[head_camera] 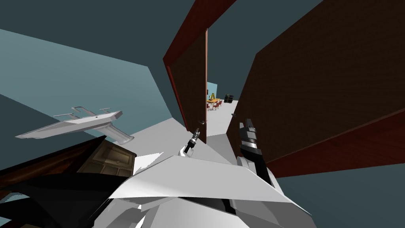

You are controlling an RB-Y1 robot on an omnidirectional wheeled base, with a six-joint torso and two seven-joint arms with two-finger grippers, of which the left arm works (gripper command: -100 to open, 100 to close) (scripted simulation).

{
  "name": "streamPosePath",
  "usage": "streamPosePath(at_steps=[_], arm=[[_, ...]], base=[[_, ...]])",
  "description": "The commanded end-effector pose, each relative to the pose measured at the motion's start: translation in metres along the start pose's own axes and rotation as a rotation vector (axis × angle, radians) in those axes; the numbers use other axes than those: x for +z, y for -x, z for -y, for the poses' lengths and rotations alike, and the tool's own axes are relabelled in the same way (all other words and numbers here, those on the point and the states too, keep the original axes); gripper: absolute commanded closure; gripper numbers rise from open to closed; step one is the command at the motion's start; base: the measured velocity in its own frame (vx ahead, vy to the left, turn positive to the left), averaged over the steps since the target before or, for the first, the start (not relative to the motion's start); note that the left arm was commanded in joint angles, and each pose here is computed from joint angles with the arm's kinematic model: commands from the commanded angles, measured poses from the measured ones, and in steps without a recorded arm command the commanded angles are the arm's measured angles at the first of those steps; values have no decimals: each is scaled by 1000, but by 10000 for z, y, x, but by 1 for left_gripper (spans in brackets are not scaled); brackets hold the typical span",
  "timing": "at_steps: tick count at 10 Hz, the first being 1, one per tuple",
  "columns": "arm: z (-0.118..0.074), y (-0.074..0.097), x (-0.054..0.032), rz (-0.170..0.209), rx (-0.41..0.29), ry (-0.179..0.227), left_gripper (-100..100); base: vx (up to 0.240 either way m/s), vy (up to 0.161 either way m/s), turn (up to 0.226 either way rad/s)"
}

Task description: Push the door open

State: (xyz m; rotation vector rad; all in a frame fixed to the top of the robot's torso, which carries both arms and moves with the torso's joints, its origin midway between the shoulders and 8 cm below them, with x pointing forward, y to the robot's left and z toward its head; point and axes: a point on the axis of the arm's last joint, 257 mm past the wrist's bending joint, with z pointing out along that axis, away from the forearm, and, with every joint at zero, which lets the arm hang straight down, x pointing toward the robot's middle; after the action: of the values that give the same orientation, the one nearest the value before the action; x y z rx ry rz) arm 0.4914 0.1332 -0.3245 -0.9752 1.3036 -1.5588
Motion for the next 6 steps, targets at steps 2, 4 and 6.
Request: streamPosePath(at_steps=[2,4,6], arm=[[-138,-42,-25,-16,5,29,-100],[-204,-58,-37,-23,8,43,-100],[-269,-73,-51,-31,11,57,-100]], base=[[84,89,-79],[75,94,-65],[51,93,-48]])
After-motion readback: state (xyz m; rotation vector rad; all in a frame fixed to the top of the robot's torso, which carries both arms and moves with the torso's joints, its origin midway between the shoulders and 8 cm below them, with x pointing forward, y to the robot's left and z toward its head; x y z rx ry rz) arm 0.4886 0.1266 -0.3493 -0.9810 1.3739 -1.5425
